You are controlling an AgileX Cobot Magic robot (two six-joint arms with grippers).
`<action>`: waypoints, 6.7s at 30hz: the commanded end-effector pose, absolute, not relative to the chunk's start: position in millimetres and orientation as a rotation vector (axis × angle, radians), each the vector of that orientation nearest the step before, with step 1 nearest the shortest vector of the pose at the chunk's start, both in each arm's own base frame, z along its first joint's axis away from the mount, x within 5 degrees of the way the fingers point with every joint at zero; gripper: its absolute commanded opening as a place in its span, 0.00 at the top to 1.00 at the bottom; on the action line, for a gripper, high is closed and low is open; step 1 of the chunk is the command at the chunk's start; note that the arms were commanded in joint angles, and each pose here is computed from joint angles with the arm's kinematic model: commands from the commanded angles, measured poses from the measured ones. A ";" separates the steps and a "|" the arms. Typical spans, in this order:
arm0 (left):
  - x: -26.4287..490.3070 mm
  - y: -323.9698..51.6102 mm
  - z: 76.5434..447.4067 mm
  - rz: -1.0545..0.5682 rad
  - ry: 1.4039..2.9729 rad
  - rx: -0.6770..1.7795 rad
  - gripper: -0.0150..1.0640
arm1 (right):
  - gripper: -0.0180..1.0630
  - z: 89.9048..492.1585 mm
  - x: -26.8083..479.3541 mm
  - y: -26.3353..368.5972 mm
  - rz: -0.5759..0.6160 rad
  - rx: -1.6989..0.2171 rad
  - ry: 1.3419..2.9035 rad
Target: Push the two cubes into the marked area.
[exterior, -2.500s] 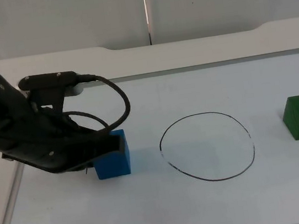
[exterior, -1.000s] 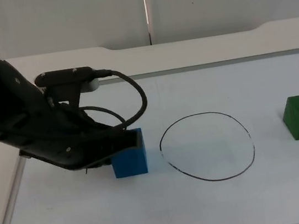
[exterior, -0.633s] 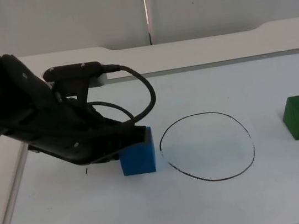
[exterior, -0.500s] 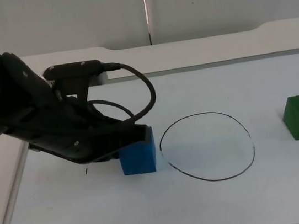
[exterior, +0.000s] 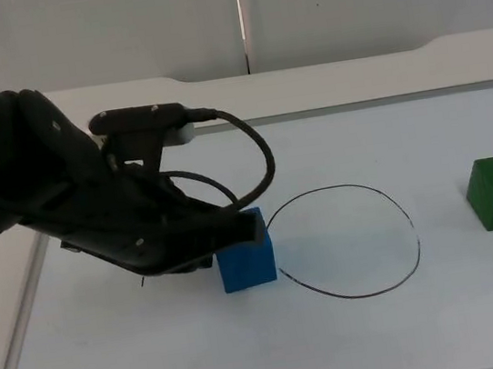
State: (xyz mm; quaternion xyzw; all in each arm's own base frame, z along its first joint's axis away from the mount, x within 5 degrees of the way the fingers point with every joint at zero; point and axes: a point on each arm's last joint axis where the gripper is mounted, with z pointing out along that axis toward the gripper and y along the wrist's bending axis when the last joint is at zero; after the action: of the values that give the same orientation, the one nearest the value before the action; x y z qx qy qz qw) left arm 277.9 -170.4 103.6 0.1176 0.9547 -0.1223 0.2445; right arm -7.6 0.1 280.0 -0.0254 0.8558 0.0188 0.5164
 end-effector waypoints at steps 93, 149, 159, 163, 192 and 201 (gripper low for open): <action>274.2 -224.4 103.1 -0.401 2.553 0.528 0.99 | 0.01 279.9 -7.5 0.6 0.045 -0.061 2.047; 268.1 -239.3 106.4 -0.399 2.500 0.603 0.99 | 0.01 279.9 -7.5 0.6 0.045 -0.061 2.047; 280.3 -221.4 108.3 -0.382 2.522 0.588 0.99 | 0.01 279.9 -7.5 0.6 0.045 -0.061 2.047; 286.4 -209.4 126.3 -0.392 2.498 0.595 0.99 | 0.01 279.9 -7.5 0.6 0.045 -0.061 2.047; 192.8 -131.7 359.6 -0.546 1.883 0.626 0.99 | 0.01 279.9 -7.5 0.8 0.046 -0.063 2.047; 122.7 -93.0 366.3 -0.568 1.743 0.617 0.99 | 0.01 279.9 -7.5 0.8 0.046 -0.063 2.047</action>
State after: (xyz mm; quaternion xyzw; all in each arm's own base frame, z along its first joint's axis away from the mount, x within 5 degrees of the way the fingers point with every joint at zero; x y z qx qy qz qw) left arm 137.1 -100.9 367.4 0.2621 0.7492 -0.2388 0.5595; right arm -7.6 0.3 280.0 -0.0254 0.8558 0.0197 0.5164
